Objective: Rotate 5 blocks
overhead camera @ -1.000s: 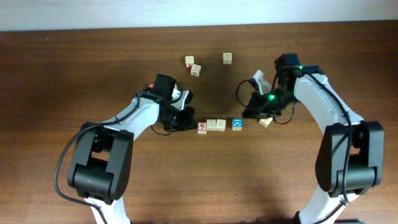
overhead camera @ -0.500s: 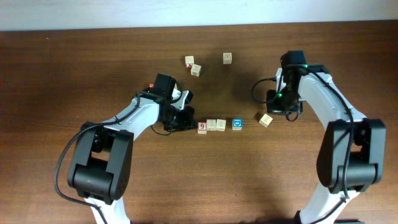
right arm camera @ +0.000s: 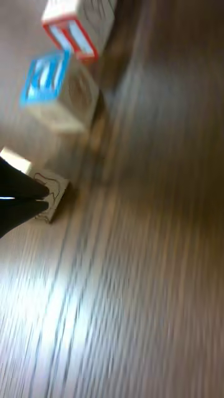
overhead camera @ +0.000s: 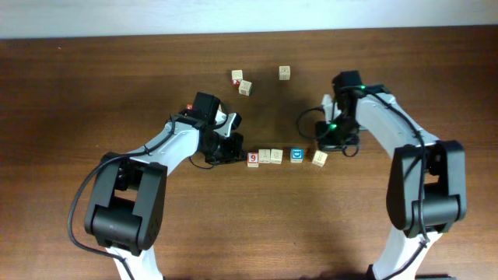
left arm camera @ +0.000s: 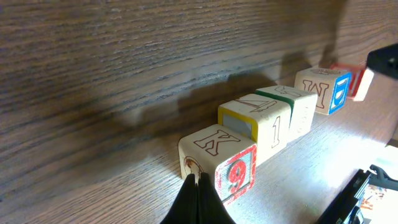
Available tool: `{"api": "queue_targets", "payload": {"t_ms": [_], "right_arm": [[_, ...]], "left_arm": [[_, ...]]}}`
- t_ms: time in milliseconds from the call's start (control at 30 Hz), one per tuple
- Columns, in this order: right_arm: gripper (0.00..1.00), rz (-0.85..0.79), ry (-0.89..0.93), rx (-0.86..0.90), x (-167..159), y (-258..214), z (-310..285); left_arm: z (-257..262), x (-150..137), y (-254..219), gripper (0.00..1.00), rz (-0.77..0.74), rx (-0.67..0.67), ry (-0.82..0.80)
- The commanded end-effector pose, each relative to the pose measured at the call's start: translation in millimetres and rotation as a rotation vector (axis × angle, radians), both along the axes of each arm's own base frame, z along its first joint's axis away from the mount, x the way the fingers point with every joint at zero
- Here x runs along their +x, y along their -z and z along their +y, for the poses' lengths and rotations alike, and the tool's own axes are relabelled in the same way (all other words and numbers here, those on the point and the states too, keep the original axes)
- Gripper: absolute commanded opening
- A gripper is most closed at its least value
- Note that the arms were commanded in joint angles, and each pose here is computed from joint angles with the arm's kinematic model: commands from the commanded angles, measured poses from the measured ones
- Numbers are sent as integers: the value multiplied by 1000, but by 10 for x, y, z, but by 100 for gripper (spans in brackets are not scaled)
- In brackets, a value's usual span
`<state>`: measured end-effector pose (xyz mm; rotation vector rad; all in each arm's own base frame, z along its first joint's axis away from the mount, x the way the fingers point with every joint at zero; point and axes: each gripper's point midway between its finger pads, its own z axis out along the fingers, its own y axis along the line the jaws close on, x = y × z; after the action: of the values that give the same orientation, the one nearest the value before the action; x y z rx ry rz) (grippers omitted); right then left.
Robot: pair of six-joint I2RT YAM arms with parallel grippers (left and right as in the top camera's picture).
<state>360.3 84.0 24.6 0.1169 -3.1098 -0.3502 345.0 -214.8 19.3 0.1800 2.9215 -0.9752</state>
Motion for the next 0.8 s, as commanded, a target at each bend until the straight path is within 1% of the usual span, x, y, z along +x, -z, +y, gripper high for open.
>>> {"api": "queue_targets", "payload": {"t_ms": [0, 133, 267, 333, 400, 533, 667, 767], "right_arm": [[4, 39, -26, 28, -129, 49, 260], [4, 25, -22, 27, -82, 27, 246], [4, -14, 26, 34, 56, -324, 89], [4, 45, 61, 29, -93, -437, 58], [4, 121, 73, 15, -287, -382, 50], [4, 188, 79, -5, -496, -213, 12], [4, 175, 79, -6, -511, -73, 4], [4, 153, 75, -39, -496, 59, -52]], "left_arm": [[-19, -56, 16, 0, 10, -14, 14], [-17, -56, 16, 0, 11, -14, 13], [-17, -56, 16, 0, 11, -14, 13], [-17, -56, 16, 0, 11, -14, 13], [-17, -56, 16, 0, 11, -14, 13], [-17, -56, 16, 0, 11, -14, 13], [-17, -56, 16, 0, 11, -14, 13], [-19, -56, 16, 0, 10, -14, 14]]}}
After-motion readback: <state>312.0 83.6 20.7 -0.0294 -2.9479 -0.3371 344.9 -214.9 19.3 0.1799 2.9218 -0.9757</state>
